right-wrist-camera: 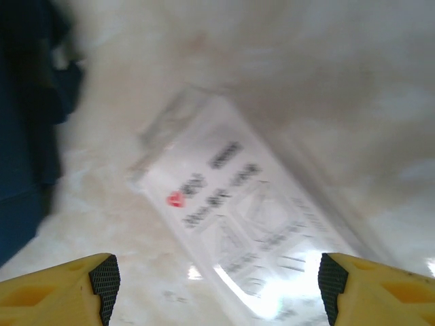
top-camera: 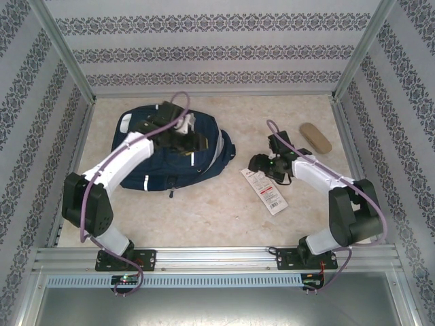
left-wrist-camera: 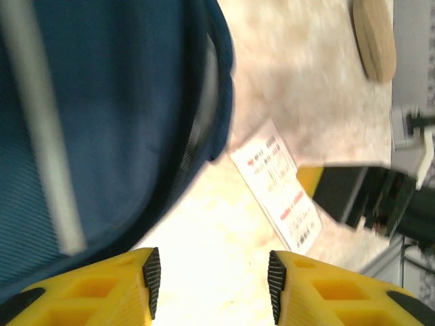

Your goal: Pack the student bag

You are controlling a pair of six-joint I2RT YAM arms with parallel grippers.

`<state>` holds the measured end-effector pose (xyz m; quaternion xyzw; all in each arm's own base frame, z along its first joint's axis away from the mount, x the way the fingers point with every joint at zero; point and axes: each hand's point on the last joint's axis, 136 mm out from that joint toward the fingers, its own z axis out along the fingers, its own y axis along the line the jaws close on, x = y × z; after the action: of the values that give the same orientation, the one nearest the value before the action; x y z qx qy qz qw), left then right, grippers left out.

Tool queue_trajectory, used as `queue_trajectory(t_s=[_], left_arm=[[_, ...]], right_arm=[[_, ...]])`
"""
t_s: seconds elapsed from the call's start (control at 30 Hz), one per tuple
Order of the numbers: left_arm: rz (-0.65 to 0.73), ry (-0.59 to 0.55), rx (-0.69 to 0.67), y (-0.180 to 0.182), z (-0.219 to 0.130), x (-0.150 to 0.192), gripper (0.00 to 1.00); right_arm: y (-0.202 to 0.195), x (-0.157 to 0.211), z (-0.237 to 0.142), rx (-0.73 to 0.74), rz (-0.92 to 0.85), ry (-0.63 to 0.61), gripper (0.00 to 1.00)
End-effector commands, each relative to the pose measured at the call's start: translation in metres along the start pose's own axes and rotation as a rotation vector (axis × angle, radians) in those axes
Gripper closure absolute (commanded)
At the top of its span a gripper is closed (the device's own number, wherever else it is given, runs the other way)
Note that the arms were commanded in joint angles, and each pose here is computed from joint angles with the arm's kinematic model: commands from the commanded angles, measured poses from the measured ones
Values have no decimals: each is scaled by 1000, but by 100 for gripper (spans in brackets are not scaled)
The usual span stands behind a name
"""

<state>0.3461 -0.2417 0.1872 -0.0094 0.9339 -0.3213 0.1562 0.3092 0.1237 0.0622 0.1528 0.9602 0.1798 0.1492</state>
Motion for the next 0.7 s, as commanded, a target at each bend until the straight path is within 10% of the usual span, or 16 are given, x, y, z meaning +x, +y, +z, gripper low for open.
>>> queue_trajectory(t_s=[0.0, 0.67], left_arm=[[-43, -22, 22, -24, 23, 22, 56], [-144, 218, 5, -35, 173, 123, 82]], right_arm=[[-33, 21, 2, 57, -7, 54, 22], [-9, 70, 9, -165, 11, 189, 27]])
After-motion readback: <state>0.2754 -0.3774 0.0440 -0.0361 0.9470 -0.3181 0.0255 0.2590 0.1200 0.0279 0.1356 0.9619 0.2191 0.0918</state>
